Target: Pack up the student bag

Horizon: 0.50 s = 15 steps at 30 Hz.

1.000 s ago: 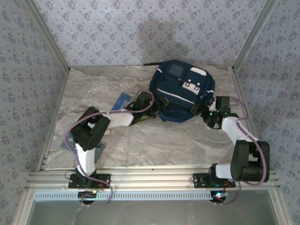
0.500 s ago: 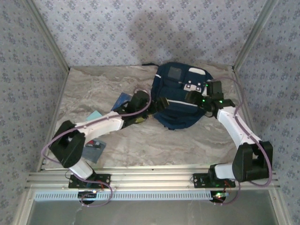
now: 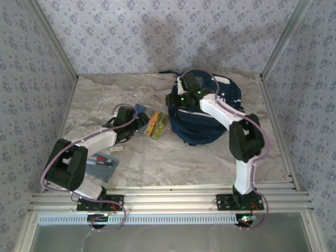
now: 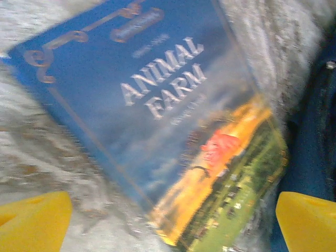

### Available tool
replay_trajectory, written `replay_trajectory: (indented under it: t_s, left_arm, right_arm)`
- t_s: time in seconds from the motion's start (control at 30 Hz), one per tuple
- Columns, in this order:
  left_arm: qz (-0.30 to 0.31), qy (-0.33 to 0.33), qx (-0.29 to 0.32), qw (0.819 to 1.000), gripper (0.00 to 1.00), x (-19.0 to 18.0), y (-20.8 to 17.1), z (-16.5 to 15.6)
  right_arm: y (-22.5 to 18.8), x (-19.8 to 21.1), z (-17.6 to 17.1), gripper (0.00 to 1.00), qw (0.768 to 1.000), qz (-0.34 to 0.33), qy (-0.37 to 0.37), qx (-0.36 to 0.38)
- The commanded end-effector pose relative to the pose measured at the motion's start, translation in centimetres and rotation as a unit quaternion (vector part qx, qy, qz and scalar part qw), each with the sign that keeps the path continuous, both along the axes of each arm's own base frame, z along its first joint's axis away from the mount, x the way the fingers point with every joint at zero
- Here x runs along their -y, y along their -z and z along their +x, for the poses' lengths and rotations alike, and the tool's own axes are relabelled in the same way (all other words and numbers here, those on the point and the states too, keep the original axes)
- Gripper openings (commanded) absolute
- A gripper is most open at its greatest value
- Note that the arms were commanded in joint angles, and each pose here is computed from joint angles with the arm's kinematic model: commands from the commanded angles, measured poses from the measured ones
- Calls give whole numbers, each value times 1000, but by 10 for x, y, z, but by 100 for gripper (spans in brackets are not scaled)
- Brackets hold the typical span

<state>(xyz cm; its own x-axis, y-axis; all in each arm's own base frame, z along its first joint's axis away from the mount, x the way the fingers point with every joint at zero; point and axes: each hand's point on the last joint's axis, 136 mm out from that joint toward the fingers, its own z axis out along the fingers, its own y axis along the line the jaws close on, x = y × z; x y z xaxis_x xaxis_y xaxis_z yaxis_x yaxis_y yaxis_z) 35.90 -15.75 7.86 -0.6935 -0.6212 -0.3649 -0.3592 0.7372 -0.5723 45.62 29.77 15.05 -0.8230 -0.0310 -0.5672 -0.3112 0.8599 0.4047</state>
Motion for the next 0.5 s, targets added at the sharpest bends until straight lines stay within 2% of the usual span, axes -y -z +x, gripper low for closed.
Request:
replay_trajectory:
  t_s: [0.0, 0.27, 0.47]
  left_arm:
    - [-27, -8, 22, 999, 99, -4, -12, 3]
    - [-88, -18, 9, 996, 96, -4, 16, 13]
    - [-106, -12, 11, 994, 94, 4, 30, 23]
  right_arm:
    - [27, -25, 3, 59, 999, -18, -33, -26]
    - [74, -52, 31, 57, 998, -14, -20, -50]
    - [97, -62, 26, 52, 997, -18, -32, -74]
